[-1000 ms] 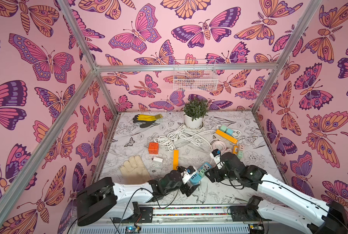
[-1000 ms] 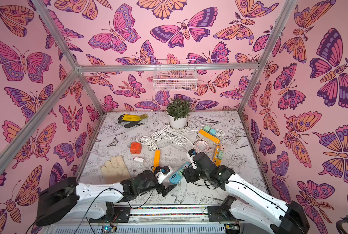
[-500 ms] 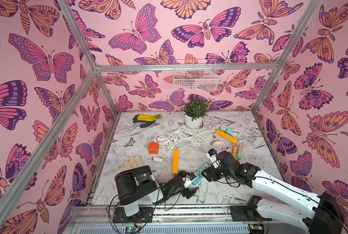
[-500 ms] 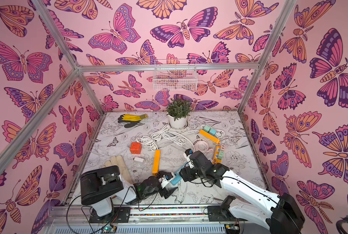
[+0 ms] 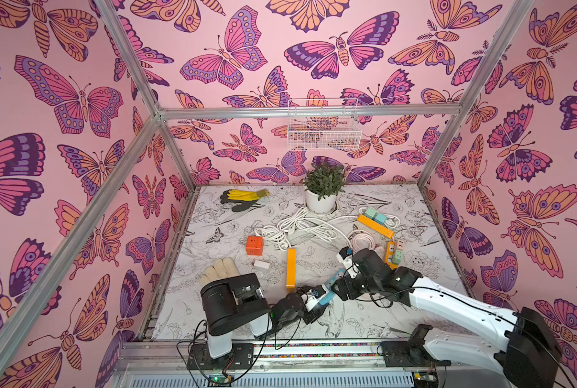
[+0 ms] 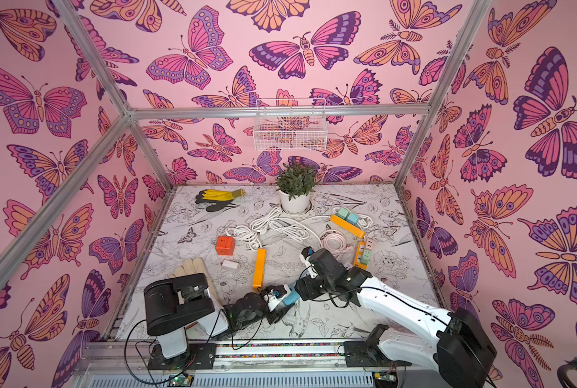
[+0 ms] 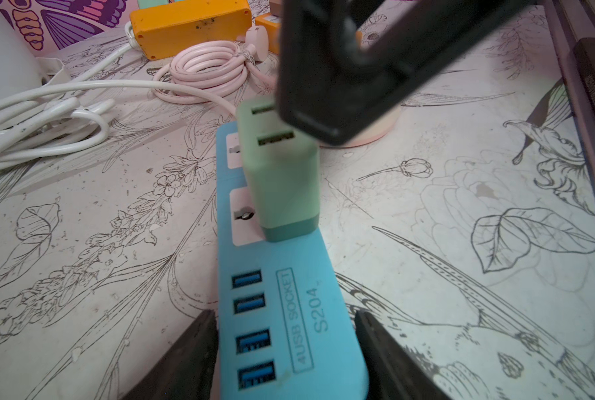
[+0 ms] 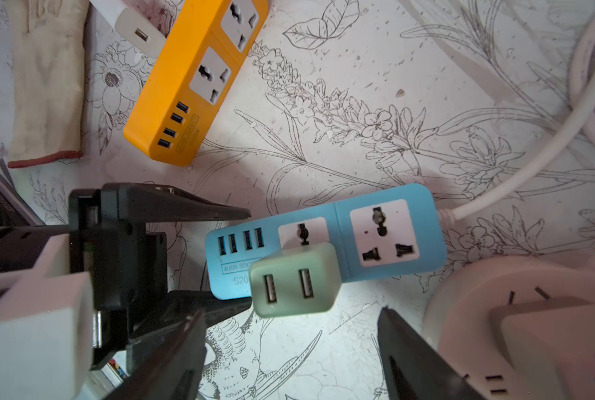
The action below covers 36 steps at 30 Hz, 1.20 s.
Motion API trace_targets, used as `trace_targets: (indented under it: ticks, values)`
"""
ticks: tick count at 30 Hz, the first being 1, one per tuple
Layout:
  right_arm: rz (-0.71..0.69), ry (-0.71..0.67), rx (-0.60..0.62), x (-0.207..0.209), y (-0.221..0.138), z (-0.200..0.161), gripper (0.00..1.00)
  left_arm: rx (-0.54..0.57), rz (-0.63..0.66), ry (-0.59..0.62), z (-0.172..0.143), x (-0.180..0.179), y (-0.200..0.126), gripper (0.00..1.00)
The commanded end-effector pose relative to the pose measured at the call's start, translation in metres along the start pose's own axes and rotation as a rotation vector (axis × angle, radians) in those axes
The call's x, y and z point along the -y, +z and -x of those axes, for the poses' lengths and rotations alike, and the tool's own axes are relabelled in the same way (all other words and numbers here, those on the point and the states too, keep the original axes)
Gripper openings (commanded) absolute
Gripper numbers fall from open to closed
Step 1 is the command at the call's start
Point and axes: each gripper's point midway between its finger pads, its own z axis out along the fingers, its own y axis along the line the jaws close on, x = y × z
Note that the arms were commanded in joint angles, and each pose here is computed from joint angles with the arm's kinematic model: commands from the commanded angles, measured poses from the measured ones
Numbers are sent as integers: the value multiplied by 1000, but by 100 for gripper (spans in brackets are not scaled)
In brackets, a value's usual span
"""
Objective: Pull the plug off the socket
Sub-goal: Remove the plug from the socket.
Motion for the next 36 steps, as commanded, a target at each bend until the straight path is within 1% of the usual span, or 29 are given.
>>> trace_targets:
  ticks: [1, 3, 6, 11, 14, 18, 21, 23, 25, 27, 30, 32, 34, 36]
  values:
    - [-22, -48, 6, -3, 0, 13, 81, 4, -1, 5, -2, 1, 0, 61]
    - [-33, -58, -15, -3, 5, 13, 81, 4, 2, 3, -2, 1, -1, 54]
    - [-49, -65, -53, -2, 12, 11, 79, 8, 5, -4, -2, 0, -2, 53]
    - [-74, -80, -123, -3, 23, -1, 73, 9, 3, -5, -4, 0, -3, 54]
    - [-98, -79, -145, 0, 26, -7, 67, 9, 2, -5, -4, 1, -3, 54]
    - [-127, -79, -164, 3, 26, -10, 53, 5, -1, -3, -5, 1, -3, 53]
    - [-141, -75, -161, 4, 23, -9, 39, 8, -1, -5, -5, 1, -3, 53]
    - [-158, -68, -168, 7, 21, -10, 32, 6, -1, -4, -6, 1, -3, 53]
    - [-183, -45, -180, 11, 20, -12, 27, 7, -1, -7, -6, 1, -3, 53]
    - [-181, -21, -193, 7, 22, -15, 22, 5, 1, -6, -6, 1, -3, 53]
    - [-131, -41, -196, -21, 28, -11, 22, 5, 2, -7, -6, 0, -2, 53]
    - [-130, -23, -193, -26, 27, -3, 22, 4, 0, -8, -7, 1, -3, 53]
    - [-167, -3, -184, -15, 23, 5, 22, 7, -1, -7, -6, 1, -3, 53]
    - [-179, 61, -203, 5, 18, 6, 22, 10, 4, -11, -7, 0, -5, 53]
